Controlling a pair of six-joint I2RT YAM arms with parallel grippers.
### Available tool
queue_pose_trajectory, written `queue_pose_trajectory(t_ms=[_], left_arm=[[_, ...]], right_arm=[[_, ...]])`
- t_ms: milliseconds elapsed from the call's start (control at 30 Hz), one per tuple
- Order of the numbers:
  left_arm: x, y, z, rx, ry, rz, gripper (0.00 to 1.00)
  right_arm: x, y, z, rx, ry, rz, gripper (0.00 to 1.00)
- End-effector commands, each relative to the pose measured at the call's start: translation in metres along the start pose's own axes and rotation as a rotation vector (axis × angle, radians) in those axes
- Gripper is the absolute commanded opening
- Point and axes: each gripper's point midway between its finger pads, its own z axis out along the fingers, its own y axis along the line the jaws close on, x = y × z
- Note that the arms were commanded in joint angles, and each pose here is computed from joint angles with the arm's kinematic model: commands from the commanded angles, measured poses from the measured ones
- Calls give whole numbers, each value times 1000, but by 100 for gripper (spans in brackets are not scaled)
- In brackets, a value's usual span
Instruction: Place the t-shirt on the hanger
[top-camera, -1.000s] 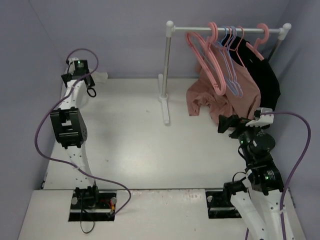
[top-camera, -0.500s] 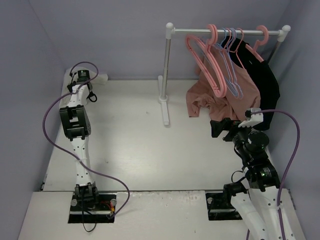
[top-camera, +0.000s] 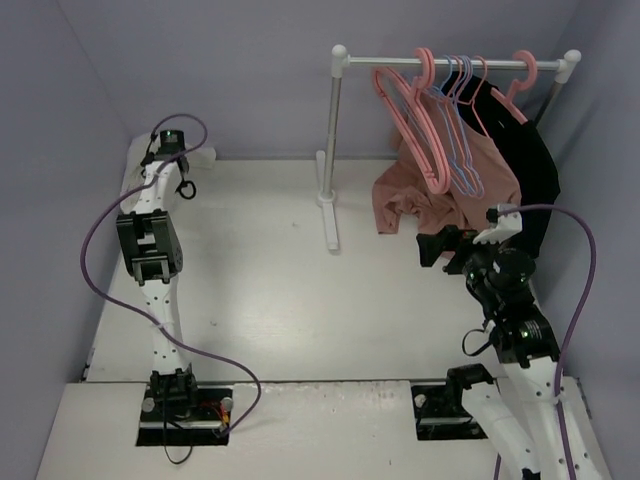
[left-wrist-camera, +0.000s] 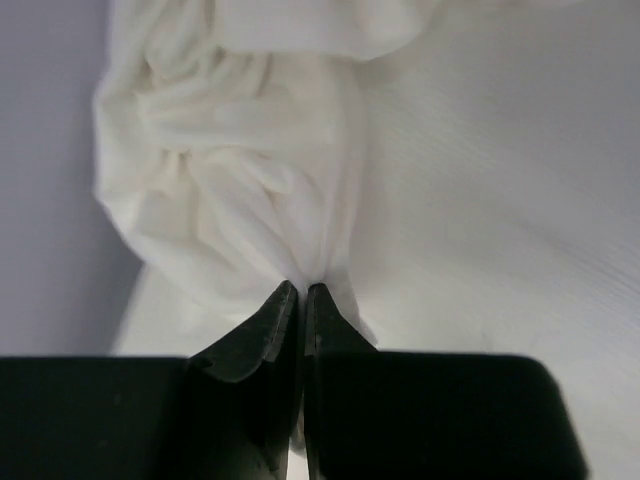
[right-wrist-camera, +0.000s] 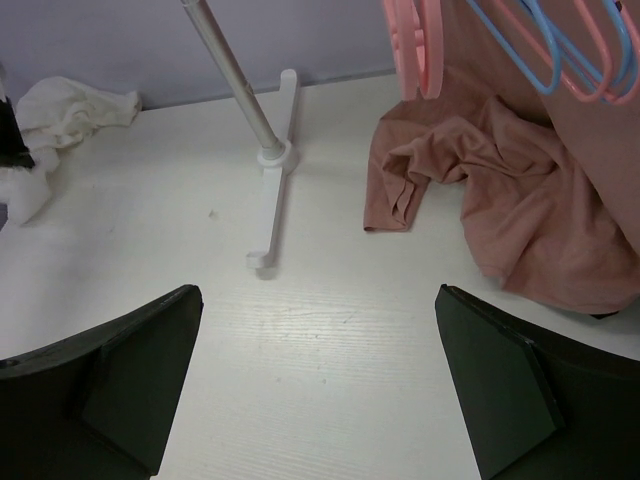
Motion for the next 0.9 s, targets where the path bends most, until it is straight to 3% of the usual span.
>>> queue_pose_trajectory(t_ms=[0,67,200,400,500,533,567,600,633,733,867], left_arm=[[-144,8,-314,192,-610,15,0],[-131,14,-396,270,-715,23,0],[-65,31,-453,401,-721,-39,0],[76,18,-421,643,-495,-108,0],[135,1,-400,737,-374,-56,1],[138,3,-402,749,-376,-57,5],[151,3,-394,740,-354,-43,16],[168,5,-380,719,-329,-29,35],[175,7,-370,688,-318,-27,42],[180,14,-351,596,-304,-48,45],[180,-23,-369,766,-272,9,55]], right_arm=[[-57,26,6,-82,-118,-21,100],[-63,32,9,-106,-116,-22,100],[-65,40,15,-141,-100,-2,100],[-50,53,24,-204,-58,17,100],[-31,57,31,-211,-10,15,100],[-25,58,33,-212,4,10,100],[-17,59,37,-209,24,6,100],[-1,59,43,-201,63,-5,100],[10,62,47,-198,91,-16,100],[41,67,57,-166,158,-44,100],[76,53,62,-75,222,-38,99]])
